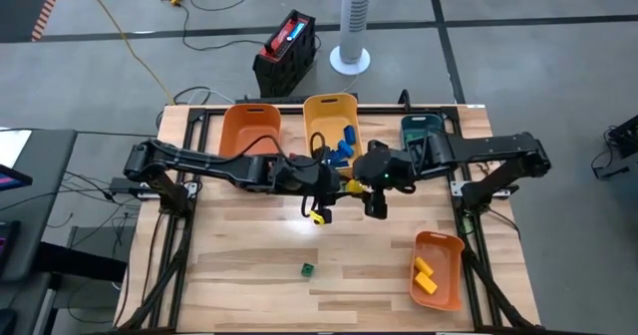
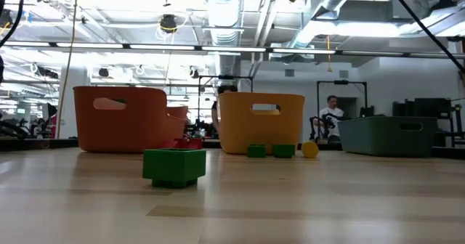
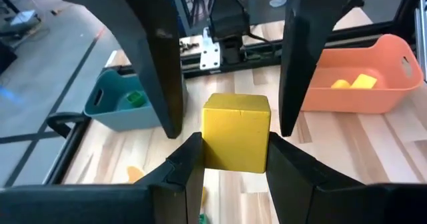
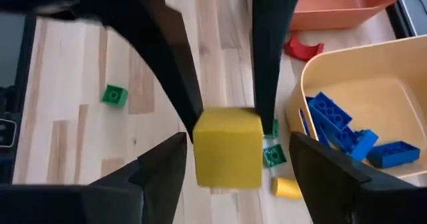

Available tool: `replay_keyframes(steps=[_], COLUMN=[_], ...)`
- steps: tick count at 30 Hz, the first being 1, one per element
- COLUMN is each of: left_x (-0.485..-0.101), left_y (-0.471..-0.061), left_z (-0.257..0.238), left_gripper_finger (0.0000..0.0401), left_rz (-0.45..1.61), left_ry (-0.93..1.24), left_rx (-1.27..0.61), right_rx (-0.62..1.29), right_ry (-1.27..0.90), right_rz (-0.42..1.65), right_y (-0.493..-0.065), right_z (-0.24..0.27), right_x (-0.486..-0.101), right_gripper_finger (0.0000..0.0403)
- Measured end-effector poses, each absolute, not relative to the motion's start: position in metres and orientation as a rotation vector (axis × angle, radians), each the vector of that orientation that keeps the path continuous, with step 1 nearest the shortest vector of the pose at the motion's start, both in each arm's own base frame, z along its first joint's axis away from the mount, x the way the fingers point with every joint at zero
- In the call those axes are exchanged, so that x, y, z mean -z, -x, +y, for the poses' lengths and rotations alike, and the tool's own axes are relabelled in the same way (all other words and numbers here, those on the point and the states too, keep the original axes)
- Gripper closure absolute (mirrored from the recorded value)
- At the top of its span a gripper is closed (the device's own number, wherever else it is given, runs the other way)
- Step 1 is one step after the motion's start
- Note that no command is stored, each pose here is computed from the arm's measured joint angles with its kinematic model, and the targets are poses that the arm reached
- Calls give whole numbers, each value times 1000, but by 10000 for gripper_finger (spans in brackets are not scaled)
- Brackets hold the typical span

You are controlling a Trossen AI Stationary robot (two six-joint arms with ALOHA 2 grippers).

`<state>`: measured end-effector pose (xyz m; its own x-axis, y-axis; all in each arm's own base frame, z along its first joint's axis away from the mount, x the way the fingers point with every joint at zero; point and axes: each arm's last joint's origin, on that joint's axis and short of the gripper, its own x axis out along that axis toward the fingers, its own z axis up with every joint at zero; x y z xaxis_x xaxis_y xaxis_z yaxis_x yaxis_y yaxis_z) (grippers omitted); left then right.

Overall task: Sort blocks
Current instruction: Put the yellow block into the bottom orange bin

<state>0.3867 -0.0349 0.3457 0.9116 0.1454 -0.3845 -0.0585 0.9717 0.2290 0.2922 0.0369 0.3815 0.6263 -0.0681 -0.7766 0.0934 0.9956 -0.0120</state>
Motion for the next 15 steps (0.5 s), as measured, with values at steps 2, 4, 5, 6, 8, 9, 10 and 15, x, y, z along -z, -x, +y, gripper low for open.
replay_keyframes(steps=[2,4,5,6,8,9,10,15], left_x=[-345,-347,-347,-347,-346,-347,-347,-347], left_y=[-387,-387,-387,-387,-387,-387,-387,-387], left_z=[-35,-35,-35,-35,-35,-35,-35,-35], left_gripper_finger=[281,281,281,281,281,281,281,281], left_rz=[408,399,399,399,401,401,400,401], left_ry=[-210,-205,-203,-200,-196,-196,-198,-202], left_rx=[-108,-111,-112,-115,-123,-131,-139,-143], right_rx=[91,90,90,87,81,74,68,67], right_ry=[-27,-28,-28,-28,-30,-33,-36,-36], right_rz=[903,897,898,900,905,908,910,912], right_y=[-291,-292,-292,-292,-292,-291,-291,-291], right_z=[37,37,37,37,38,38,38,38], right_x=[-380,-381,-381,-380,-380,-380,-380,-380], right_gripper_finger=[130,137,142,148,163,172,180,222])
